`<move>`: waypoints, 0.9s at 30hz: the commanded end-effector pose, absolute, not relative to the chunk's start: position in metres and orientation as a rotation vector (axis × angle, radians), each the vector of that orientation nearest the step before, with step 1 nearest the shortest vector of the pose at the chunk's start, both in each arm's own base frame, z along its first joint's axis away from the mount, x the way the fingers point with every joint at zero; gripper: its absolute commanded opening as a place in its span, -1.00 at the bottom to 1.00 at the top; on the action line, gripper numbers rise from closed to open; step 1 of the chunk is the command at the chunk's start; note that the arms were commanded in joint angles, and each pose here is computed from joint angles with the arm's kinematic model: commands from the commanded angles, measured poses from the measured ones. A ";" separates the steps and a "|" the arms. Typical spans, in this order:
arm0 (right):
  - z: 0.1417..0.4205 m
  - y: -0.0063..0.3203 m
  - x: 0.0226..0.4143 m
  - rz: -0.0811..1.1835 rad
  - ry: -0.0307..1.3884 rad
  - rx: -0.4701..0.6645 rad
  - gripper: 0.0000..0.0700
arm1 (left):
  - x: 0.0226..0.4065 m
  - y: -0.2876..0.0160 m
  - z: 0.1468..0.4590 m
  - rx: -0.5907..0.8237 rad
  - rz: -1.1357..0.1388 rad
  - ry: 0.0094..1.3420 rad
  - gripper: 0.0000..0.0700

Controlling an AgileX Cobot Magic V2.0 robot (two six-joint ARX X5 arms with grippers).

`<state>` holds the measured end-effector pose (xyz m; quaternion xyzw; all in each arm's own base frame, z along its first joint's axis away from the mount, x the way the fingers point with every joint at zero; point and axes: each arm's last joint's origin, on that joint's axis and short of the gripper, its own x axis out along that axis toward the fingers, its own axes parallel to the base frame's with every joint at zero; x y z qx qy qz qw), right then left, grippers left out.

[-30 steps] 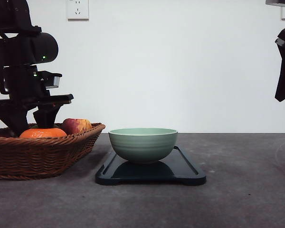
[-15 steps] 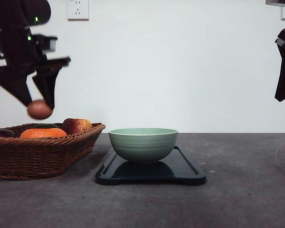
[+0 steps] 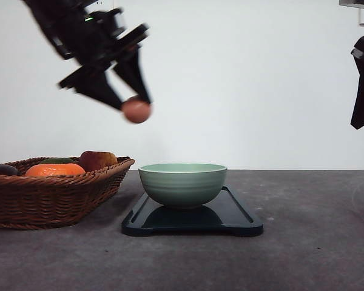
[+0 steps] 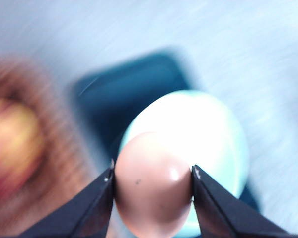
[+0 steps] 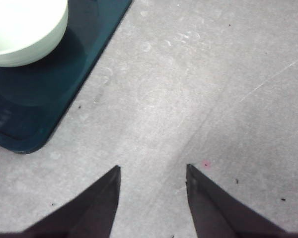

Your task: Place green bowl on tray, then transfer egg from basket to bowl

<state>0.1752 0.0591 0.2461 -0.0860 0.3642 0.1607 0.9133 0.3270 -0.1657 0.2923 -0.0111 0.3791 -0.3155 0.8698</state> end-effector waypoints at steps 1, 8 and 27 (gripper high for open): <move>0.247 0.060 0.177 0.337 0.743 -0.187 -0.26 | 0.327 -0.181 0.297 0.007 -0.663 0.741 -0.35; 0.247 0.060 0.177 0.337 0.743 -0.187 -0.26 | 0.317 -0.227 0.280 0.142 -0.683 0.688 -0.35; 0.247 0.061 0.177 0.337 0.743 -0.186 -0.26 | 0.332 -0.256 0.209 0.225 -0.642 0.822 -0.35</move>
